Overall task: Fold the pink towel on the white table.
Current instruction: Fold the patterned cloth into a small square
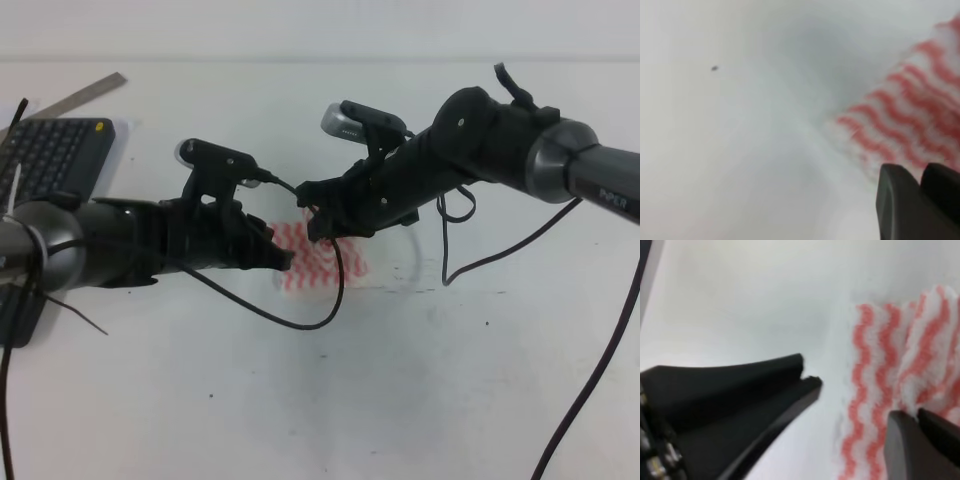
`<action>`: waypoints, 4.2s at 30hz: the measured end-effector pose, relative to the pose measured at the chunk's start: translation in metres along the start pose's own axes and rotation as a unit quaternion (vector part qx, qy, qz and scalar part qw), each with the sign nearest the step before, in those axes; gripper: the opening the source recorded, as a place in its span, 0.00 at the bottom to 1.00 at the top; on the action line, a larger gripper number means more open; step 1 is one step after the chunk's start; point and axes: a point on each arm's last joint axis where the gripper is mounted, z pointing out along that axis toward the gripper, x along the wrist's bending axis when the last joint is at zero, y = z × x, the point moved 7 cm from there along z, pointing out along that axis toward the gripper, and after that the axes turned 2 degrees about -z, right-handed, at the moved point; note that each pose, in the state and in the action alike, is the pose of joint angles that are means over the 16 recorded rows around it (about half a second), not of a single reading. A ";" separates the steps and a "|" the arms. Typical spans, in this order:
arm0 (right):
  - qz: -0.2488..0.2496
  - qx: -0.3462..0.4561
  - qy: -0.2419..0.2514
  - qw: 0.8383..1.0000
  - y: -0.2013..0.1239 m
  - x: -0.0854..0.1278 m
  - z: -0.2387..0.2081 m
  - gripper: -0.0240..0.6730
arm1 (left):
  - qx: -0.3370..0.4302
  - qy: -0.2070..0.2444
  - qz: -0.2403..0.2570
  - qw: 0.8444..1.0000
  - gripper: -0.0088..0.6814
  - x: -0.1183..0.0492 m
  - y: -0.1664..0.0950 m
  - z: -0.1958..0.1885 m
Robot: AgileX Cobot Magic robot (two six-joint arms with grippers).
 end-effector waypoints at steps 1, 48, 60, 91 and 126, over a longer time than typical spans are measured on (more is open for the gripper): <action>0.000 0.000 0.000 1.000 0.000 0.000 0.001 0.02 | 0.000 0.004 0.000 1.000 0.14 0.001 0.000 0.000; 0.017 0.000 0.022 1.000 -0.001 0.003 0.007 0.29 | -0.023 0.039 -0.022 0.999 0.07 0.021 0.014 -0.021; 0.021 0.031 0.034 0.999 -0.012 0.003 0.014 0.26 | -0.027 0.017 -0.027 0.999 0.07 0.014 0.016 -0.021; -0.002 0.095 0.042 0.995 -0.021 0.010 0.011 0.21 | -0.027 0.022 -0.031 0.999 0.07 0.018 0.015 -0.022; 0.035 0.077 0.041 0.996 0.000 -0.023 -0.003 0.18 | -0.043 -0.066 -0.076 0.994 0.07 -0.006 0.027 -0.012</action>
